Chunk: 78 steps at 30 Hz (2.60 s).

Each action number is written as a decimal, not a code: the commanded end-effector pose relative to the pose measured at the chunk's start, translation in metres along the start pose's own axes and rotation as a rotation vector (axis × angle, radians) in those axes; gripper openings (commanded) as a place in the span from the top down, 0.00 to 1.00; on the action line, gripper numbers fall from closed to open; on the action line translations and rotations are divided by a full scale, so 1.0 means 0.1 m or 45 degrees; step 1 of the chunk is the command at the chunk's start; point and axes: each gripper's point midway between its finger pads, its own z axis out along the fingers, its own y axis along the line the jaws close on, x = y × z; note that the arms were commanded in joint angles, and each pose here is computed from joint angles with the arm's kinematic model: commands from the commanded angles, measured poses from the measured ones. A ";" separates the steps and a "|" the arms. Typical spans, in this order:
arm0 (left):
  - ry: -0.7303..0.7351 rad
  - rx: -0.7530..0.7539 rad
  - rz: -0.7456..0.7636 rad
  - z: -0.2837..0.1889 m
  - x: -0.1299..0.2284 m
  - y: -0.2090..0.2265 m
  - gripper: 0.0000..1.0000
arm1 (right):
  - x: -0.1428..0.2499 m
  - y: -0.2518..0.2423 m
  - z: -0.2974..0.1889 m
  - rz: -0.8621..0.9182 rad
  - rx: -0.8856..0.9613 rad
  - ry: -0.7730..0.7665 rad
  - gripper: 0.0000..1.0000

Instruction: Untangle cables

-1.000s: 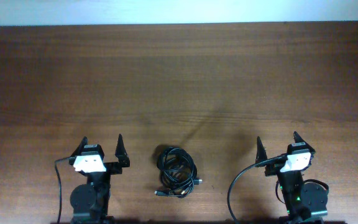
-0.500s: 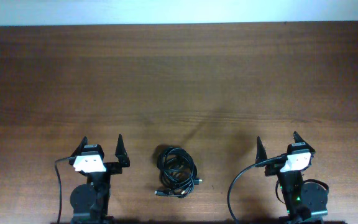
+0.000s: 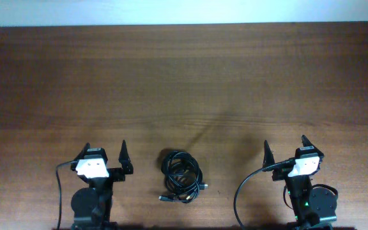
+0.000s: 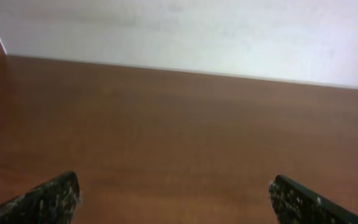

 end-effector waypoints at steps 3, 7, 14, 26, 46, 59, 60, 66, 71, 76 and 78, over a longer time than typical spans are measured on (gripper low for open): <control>0.018 0.001 0.056 -0.11 -0.17 -0.01 0.01 | 0.02 -0.04 0.00 -0.008 0.027 0.005 0.01; 0.063 -0.001 0.057 -0.13 -0.21 -0.01 0.01 | 0.02 -0.04 0.00 -0.008 0.027 0.005 0.01; 0.180 -0.004 0.083 -0.08 -0.22 -0.01 0.01 | 0.02 -0.04 0.00 -0.008 0.027 0.005 0.01; 0.450 0.019 0.123 0.11 -0.22 -0.05 0.01 | 0.02 -0.04 0.00 -0.008 0.027 0.005 0.01; 1.092 0.207 0.146 0.45 0.27 -0.43 0.01 | 0.02 -0.04 0.00 -0.008 0.027 0.005 0.01; 1.242 0.457 0.206 0.52 0.35 -1.02 0.01 | 0.02 -0.04 0.00 -0.008 0.027 0.005 0.01; 1.260 0.463 0.212 0.50 0.36 -1.04 0.01 | 0.02 -0.04 0.00 -0.008 0.027 0.005 0.01; 1.390 0.625 0.161 0.21 0.43 -1.27 0.01 | 0.02 -0.04 0.00 -0.008 0.027 0.005 0.01; 1.452 0.616 0.171 0.10 0.49 -1.26 0.01 | 0.02 -0.04 0.00 -0.008 0.027 0.005 0.01; 1.522 0.602 0.162 0.07 0.59 -1.25 0.01 | 0.02 -0.04 0.00 -0.008 0.027 0.005 0.01; 1.571 0.598 0.165 0.05 0.67 -1.25 0.01 | 0.02 -0.04 0.00 -0.008 0.027 0.005 0.01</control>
